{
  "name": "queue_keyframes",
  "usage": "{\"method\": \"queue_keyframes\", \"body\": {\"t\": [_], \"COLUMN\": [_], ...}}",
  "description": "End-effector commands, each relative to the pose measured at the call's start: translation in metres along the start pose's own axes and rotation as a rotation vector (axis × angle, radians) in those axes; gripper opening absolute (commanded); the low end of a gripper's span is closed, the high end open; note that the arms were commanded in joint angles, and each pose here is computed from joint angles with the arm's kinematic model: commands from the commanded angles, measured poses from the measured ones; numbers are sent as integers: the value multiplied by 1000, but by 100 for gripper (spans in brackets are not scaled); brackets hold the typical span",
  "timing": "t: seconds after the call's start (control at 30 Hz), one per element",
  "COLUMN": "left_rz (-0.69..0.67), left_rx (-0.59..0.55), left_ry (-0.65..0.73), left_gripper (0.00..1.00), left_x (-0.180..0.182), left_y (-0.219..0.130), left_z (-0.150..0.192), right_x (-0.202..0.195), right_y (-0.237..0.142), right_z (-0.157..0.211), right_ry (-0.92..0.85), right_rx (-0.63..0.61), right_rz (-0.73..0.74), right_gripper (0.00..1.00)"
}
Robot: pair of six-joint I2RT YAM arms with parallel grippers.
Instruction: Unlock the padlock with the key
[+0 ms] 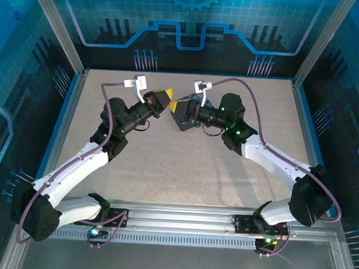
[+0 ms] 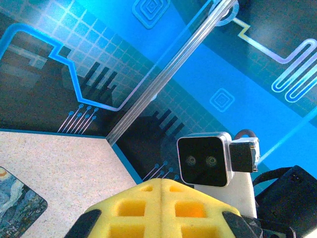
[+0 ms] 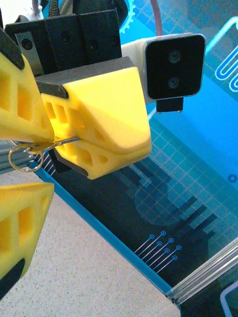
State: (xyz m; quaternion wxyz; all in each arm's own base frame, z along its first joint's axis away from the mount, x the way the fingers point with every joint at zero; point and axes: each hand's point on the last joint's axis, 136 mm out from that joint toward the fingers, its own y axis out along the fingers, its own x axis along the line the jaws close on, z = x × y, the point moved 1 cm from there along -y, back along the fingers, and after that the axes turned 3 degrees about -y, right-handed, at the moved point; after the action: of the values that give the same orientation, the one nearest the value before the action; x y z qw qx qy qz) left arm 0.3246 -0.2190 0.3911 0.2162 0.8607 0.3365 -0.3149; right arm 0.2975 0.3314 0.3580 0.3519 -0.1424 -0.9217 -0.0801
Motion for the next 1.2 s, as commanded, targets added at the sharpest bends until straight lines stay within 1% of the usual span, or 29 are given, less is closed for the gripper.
{"method": "queue_keyframes", "body": {"t": [0.0, 0.13, 0.27, 0.33, 0.47, 0.67, 0.8, 1.03, 1.17], "left_rz": [35, 34, 31, 29, 23, 17, 12, 6, 2], "left_rx": [3, 3, -1, -4, -11, -16, -19, -23, -26], "left_ry": [0, 0, 0, 2, 0, -2, -3, -3, -4], "left_gripper": [0, 0, 0, 0, 0, 0, 0, 0, 0], "left_x": [-6, -6, -5, -4, -4, -2, -1, 0, 1], "left_y": [0, 0, -1, 0, 0, -1, -1, -1, -1], "left_z": [3, 3, 3, 2, 1, 1, 0, 0, 0], "right_x": [8, 8, 9, 10, 9, 8, 8, 9, 10], "right_y": [2, 2, 3, 3, 2, 3, 4, 5, 5], "right_z": [-14, -13, -12, -12, -10, -7, -4, -2, -2], "right_ry": [-19, -19, -21, -22, -19, -11, -9, -13, -16], "right_rx": [-20, -20, -13, -10, -6, 2, 8, 16, 18], "right_rz": [-31, -30, -33, -32, -27, -24, -26, -27, -26], "right_gripper": [25, 21, 12, 10, 10, 17, 17, 14, 8]}}
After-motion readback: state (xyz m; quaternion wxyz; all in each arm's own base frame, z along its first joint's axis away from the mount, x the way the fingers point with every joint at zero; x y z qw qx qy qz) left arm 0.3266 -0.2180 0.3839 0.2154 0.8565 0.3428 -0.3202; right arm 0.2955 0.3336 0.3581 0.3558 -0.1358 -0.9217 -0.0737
